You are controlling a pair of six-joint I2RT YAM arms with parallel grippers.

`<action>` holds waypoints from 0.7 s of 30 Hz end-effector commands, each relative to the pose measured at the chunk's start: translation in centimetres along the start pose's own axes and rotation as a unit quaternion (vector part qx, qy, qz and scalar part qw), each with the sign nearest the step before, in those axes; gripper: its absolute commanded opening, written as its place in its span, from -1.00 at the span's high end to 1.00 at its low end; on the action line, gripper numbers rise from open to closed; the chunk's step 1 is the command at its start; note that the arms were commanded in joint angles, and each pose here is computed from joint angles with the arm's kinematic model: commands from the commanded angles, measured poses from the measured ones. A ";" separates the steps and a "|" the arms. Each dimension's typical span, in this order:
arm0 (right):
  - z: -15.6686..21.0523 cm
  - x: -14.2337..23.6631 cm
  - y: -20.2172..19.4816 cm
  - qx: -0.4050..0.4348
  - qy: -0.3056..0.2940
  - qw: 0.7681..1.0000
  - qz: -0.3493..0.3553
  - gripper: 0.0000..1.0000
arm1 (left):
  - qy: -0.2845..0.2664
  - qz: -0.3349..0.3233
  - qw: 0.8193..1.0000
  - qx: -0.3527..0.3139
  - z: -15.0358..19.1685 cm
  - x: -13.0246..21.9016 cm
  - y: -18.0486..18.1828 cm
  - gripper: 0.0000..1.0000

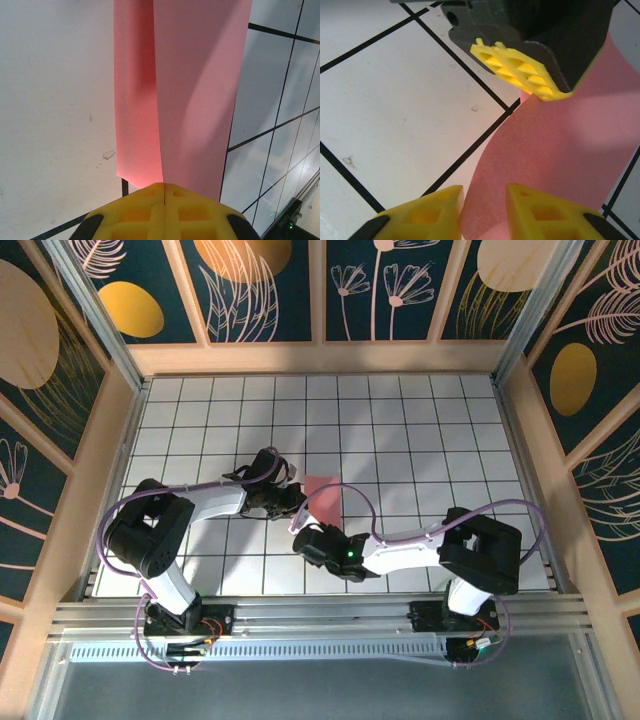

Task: Fold a paper plane with a square sheet of paper (fold left side to right side)
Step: Third fold the triangle at the center of the table.

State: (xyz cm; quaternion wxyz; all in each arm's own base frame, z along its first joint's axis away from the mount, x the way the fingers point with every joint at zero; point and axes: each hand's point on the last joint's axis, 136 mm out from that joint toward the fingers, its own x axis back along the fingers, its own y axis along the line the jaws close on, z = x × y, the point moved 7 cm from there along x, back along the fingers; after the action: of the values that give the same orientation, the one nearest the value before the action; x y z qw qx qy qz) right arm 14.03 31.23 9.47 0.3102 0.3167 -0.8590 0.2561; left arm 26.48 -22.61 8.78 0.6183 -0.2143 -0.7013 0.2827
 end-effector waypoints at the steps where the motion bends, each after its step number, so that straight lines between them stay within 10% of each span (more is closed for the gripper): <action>1: -0.7 0.0 0.1 -0.009 -0.005 1.000 -0.006 0.60 | 0.005 0.000 1.000 0.004 0.2 0.3 -0.3 1.00; 8: -0.4 0.2 0.0 -0.023 0.004 0.999 -0.027 1.00 | -0.001 -0.003 1.000 -0.001 0.0 0.6 -0.5 1.00; 21: -0.1 0.7 -1.9 -0.115 0.013 0.983 -0.142 1.00 | -0.054 -0.062 0.996 -0.029 -1.6 5.6 0.2 0.20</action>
State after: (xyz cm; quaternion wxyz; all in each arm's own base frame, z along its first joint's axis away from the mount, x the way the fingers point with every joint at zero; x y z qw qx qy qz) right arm 15.19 29.85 10.09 0.3721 0.3647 -0.8385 0.1597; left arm 26.98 -19.93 11.49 0.5962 -0.1857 -0.7387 0.2537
